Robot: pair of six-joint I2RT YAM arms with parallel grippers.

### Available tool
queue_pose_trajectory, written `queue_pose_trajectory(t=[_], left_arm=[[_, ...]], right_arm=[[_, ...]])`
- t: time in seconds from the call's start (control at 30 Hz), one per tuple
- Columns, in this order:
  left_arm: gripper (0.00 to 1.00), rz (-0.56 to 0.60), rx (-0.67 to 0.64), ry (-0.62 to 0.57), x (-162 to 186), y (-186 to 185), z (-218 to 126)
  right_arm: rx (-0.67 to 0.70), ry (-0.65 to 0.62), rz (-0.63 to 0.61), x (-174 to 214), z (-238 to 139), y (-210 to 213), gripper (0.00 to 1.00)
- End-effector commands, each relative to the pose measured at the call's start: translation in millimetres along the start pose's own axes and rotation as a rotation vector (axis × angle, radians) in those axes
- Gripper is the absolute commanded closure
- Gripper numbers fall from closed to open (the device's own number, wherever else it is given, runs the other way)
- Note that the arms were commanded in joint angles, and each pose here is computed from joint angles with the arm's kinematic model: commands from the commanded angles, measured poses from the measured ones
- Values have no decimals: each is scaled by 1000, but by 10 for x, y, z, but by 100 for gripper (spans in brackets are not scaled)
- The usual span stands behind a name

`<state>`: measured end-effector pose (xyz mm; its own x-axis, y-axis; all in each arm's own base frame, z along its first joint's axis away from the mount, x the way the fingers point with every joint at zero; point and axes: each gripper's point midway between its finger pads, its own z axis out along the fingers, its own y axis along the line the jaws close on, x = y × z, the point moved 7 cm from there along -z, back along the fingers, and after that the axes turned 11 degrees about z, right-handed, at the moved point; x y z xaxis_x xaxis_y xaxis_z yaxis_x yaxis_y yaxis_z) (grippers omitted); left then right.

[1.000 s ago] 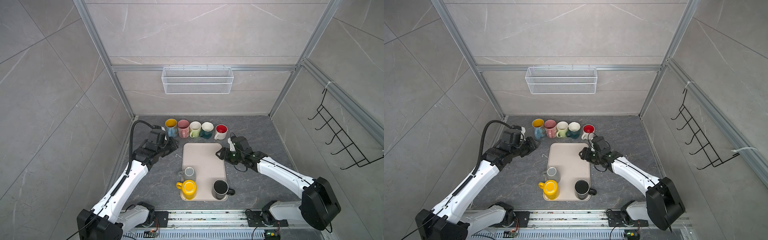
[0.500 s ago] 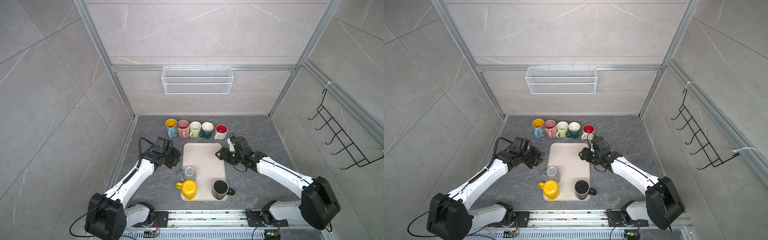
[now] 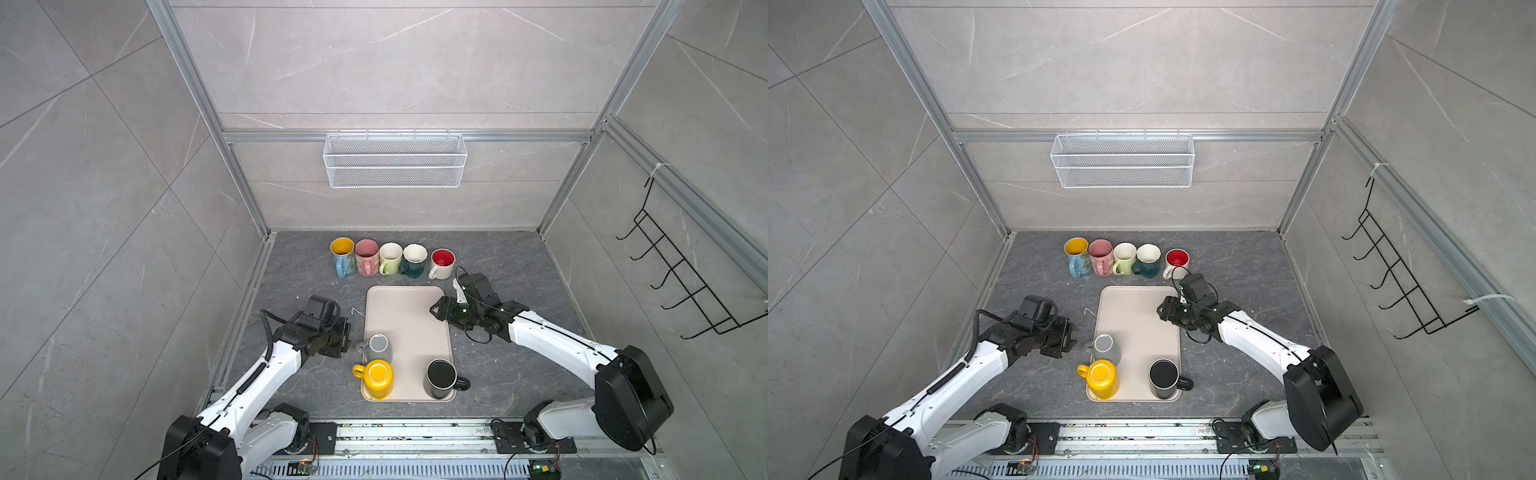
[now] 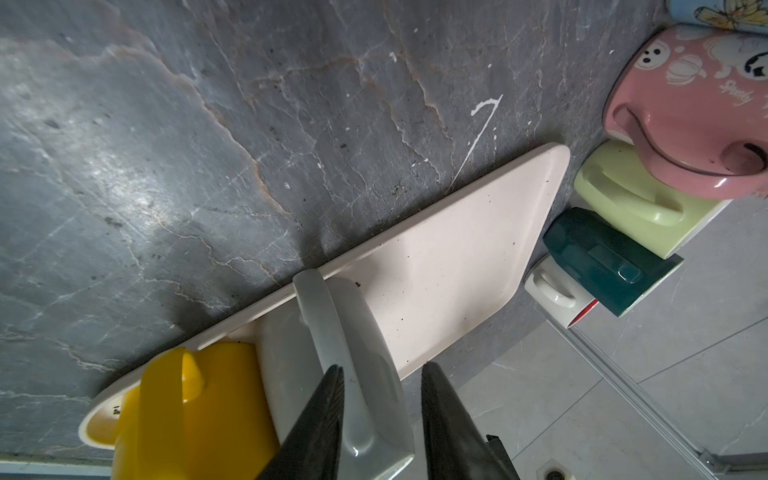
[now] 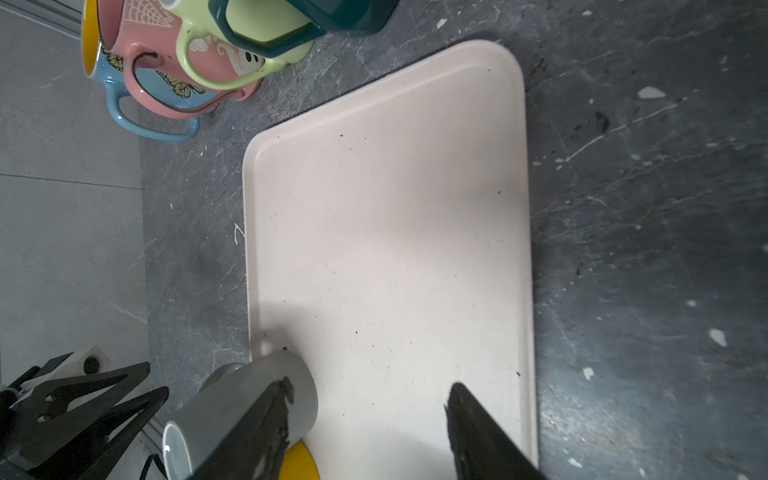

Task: Turn the mug right side up
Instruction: 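Withdraw the left gripper and reach it down to the grey mug on the tray, then grasp the grey mug's handle with the left gripper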

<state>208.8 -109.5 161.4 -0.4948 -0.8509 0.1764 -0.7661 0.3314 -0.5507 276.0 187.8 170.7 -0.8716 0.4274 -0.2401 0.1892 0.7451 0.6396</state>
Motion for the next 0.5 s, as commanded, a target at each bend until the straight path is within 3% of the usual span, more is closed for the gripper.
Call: queue_pose_trajectory(t=[0.0,0.47], left_arm=[[65,-64,19,37,19,-52,41],[67,-71,-95,199,125,-49,273]], right_arm=[[12,1,-2,-24,9,50,37],[23,13,0,-8,44,27,37]])
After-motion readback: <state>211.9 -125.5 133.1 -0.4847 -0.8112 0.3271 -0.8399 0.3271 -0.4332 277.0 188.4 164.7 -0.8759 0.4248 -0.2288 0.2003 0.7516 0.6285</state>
